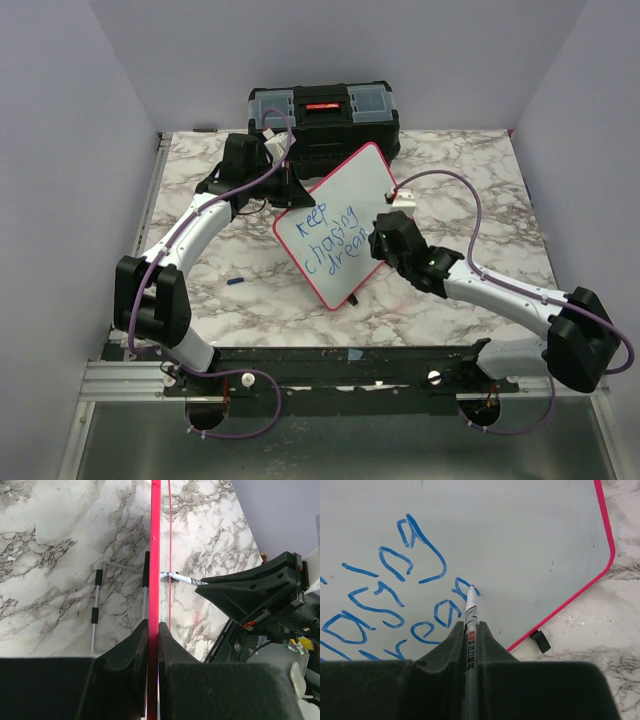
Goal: Write a sentence on the whiteboard
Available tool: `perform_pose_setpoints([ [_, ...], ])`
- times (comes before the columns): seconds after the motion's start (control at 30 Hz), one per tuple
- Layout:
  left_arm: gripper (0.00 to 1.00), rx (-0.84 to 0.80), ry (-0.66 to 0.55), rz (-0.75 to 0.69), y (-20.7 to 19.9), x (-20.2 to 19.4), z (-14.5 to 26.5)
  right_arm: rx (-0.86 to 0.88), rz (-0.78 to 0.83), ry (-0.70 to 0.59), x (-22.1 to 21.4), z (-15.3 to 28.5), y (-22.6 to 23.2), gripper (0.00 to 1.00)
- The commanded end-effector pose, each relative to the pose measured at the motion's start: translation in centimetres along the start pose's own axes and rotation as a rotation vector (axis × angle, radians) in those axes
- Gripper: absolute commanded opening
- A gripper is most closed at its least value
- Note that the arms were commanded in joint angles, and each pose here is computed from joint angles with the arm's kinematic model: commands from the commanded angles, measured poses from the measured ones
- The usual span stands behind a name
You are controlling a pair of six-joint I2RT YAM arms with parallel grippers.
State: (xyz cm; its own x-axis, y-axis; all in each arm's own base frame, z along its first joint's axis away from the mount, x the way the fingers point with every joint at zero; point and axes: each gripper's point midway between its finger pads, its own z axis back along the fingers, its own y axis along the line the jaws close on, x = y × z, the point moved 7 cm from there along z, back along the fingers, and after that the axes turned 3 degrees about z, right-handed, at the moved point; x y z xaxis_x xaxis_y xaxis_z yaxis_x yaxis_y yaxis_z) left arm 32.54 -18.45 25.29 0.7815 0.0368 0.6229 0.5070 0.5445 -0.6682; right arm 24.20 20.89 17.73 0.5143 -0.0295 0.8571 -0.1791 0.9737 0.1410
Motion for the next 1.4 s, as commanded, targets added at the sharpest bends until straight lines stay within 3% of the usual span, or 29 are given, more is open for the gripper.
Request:
perform_pose_setpoints([
  [0.0,0.0,-0.046,-0.013,-0.068,-1.4,0.7,0.2,0.012,0.003,-0.013,1.0,-0.4,0.7,0.01],
  [0.53,0.0,-0.045,-0.014,-0.072,-1.5,0.6,0.3,-0.02,-0.005,-0.013,1.8,-1.2,0.3,0.01],
  [1.37,0.0,-0.058,-0.008,-0.07,-1.3,0.7,0.0,-0.044,-0.022,0.056,-2.0,-0.4,-1.6,0.01],
])
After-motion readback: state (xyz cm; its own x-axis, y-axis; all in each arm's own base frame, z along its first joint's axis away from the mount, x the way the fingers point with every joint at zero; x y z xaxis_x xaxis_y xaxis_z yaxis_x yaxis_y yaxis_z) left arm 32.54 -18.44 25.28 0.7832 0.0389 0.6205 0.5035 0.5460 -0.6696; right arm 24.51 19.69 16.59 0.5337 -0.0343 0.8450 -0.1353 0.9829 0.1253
